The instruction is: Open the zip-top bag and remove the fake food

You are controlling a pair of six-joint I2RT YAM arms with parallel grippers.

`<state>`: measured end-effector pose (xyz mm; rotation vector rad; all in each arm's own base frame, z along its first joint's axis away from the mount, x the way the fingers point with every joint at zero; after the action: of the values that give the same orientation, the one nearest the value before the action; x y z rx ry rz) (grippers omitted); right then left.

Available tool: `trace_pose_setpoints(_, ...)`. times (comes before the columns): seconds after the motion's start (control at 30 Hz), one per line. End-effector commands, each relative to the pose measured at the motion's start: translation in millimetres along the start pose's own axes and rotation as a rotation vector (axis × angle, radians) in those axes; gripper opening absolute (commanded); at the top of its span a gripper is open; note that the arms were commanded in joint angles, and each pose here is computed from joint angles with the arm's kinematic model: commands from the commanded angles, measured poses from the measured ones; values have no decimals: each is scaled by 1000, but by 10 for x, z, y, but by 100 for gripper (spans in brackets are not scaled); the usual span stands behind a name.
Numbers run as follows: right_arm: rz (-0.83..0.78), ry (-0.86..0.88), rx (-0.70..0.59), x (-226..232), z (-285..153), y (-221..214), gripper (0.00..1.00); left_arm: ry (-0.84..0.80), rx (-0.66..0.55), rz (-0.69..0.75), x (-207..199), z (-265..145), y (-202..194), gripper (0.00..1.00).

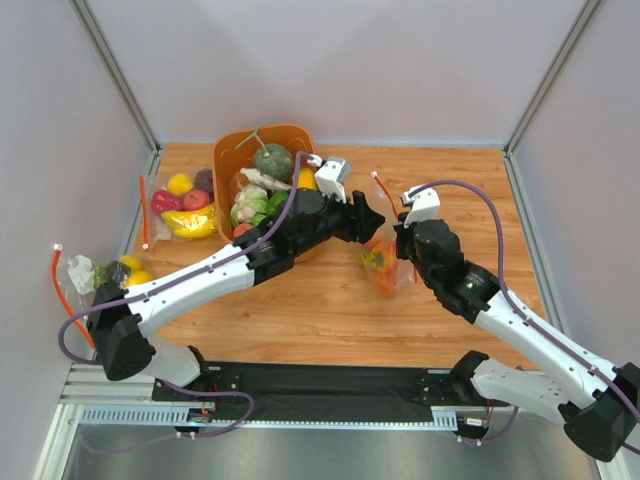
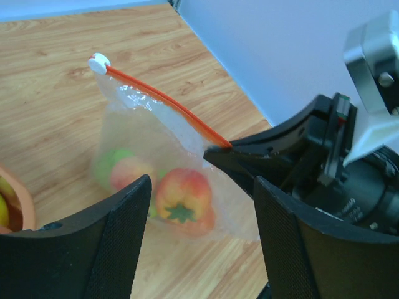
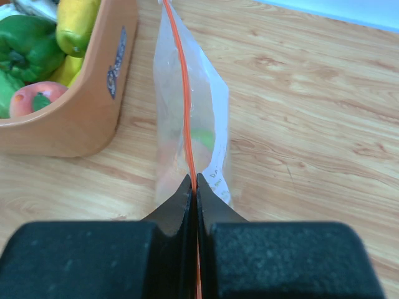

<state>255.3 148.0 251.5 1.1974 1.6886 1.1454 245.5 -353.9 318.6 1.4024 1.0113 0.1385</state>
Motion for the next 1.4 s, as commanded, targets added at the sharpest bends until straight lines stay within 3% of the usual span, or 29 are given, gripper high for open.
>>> trace_pose_setpoints(0.0, 16, 153, -47, 82, -50, 119, 0, -75, -58, 107, -92, -190, 149, 74)
trace_pose_setpoints(0.17, 46, 250, -101, 6, -130, 286, 0, -123, -74, 217, -34, -442, 154, 81)
trace_pose_setpoints(0.47, 43, 603, -214, 231, -481, 731, 0, -191, -162, 344, 289, -1052, 138, 90)
trace_pose_setpoints(0.73, 41, 883, -306, 478, -912, 1059, 0, -291, -221, 408, 195, -1398, 211, 92)
trace_pose_setpoints(1.1, 16, 1258, -366, 702, -1449, 1265, 0, -386, -306, 394, 73, -1550, 284, 94)
trace_pose_setpoints(1.37, -13, 1339, -369, 722, -1597, 1225, 0, -496, -353, 364, -117, -1522, 394, 94)
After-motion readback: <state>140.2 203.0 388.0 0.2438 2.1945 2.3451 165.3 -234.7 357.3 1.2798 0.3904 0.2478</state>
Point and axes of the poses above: each gripper's point midway between its finger pads, its own z axis out along the fingers, its own x axis along the line the jaws close on, y = z × x, the point moved 4 cm from there along -z, back along the fingers, and after that the axes turned 4 degrees about -z, right-handed, at the moved point
